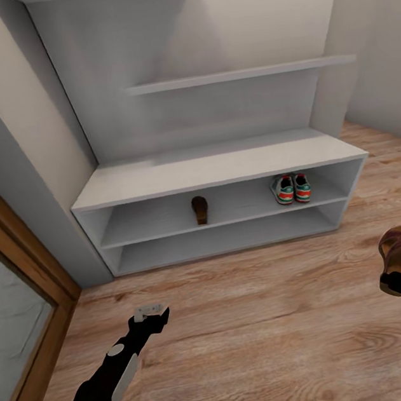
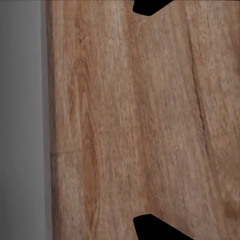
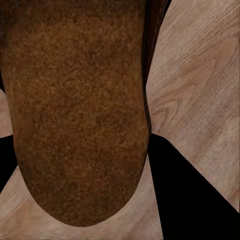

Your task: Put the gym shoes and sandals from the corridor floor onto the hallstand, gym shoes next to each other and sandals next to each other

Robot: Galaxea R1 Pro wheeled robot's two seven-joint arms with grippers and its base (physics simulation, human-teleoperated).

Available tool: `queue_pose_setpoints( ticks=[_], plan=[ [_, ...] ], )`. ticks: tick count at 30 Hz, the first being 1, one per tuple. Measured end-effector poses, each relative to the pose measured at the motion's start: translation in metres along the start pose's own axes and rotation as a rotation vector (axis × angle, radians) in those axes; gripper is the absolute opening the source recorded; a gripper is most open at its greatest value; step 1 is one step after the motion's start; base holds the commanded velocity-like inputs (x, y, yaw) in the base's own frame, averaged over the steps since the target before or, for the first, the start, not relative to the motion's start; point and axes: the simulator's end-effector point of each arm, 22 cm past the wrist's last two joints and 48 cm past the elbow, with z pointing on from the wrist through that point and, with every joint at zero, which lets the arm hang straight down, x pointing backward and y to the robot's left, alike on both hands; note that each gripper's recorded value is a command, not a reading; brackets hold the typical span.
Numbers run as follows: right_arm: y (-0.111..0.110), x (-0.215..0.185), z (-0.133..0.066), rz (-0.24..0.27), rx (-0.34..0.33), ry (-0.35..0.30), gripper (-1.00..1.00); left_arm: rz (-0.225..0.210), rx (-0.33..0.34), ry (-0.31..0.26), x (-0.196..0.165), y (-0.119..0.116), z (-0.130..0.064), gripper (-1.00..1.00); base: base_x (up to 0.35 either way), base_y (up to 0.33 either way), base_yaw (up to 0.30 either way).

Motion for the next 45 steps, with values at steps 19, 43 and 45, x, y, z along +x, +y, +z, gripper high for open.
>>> queue_pose_setpoints(
  ticks=[19,43,45],
  plan=[
    [0.0,0.0,0.0,-0.003,0.001,-0.001,-1.0,0.026,0.188,-0.268,-0.132,-0.061,-0.022,1.0,-0.03,0.045,0.118],
    [0.007,0.002,0.0,-0.018,-0.007,0.004,-1.0,0.027,0.221,-0.218,-0.139,-0.075,-0.027,1.0,-0.051,0.05,0.188],
    [0.007,0.003,0.001,-0.019,-0.007,0.006,-1.0,0.027,0.221,-0.218,-0.139,-0.075,-0.027,1.0,-0.001,0.001,0.003]
  ],
)
